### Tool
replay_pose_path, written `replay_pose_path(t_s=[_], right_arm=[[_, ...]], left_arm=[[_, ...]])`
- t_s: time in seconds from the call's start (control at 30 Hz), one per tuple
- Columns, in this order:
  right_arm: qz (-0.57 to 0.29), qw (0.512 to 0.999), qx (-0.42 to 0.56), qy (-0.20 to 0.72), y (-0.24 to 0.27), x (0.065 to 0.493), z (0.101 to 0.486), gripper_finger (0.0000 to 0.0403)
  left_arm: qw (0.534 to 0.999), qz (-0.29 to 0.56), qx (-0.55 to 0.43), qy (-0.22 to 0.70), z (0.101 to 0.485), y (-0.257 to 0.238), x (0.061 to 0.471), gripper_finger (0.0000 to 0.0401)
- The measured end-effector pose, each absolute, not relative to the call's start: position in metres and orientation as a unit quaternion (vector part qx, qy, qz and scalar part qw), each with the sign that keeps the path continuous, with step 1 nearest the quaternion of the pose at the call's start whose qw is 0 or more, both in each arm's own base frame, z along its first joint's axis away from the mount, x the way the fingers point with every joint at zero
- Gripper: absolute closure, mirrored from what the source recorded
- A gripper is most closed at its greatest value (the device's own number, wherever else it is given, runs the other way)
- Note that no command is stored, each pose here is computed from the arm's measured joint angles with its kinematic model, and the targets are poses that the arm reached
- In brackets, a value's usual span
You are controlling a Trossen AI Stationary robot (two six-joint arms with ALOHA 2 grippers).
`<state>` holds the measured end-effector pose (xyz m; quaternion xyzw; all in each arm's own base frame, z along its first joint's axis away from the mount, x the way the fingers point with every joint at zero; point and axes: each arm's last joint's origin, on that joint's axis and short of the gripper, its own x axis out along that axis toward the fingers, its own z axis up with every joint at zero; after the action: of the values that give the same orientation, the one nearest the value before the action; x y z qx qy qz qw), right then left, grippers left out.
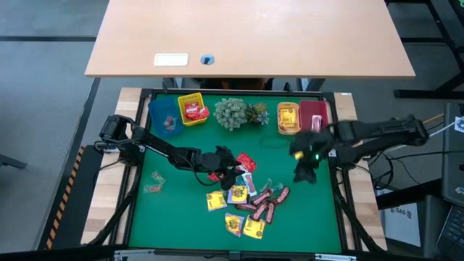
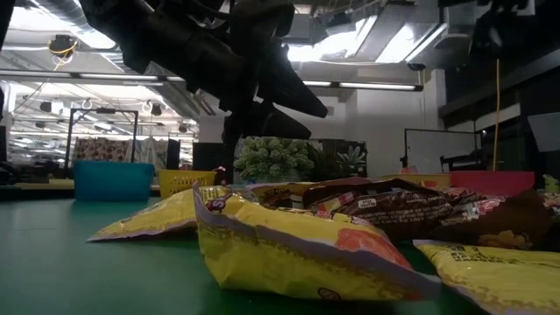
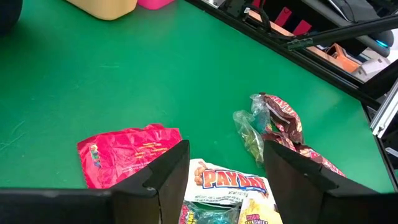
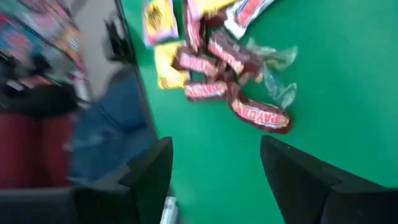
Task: Sort candy
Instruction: Put the brown chocolate into the red bin
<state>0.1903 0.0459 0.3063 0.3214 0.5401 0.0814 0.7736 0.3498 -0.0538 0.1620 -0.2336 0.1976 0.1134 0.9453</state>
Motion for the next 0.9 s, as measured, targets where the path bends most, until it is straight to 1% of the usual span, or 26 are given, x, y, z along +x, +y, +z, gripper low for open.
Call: replay_pose_path(t_s=[0.23, 0.53, 0.7, 0.9], right_arm=[[0.001, 0.787, 0.229, 0.572, 0.091, 0.192, 0.278, 0.0162], [-0.05, 0.768, 0.111, 0.629, 0.116, 0.193, 0.224, 0.0162], [-0.057, 0.762, 0.069, 0.642, 0.121, 0.203, 0.203, 0.0162], [-0.021, 0.758, 0.019, 0.652, 0.129, 0.215, 0.182, 0.0162]], left_arm=[[0.945, 0.113, -0.234, 0.197, 0.162, -0.054, 0.35, 0.0211], [0.945, 0.114, -0.234, 0.196, 0.162, -0.054, 0.35, 0.0211], [0.946, 0.116, -0.234, 0.193, 0.163, -0.054, 0.35, 0.0211], [0.946, 0.127, -0.231, 0.189, 0.163, -0.053, 0.35, 0.0211]])
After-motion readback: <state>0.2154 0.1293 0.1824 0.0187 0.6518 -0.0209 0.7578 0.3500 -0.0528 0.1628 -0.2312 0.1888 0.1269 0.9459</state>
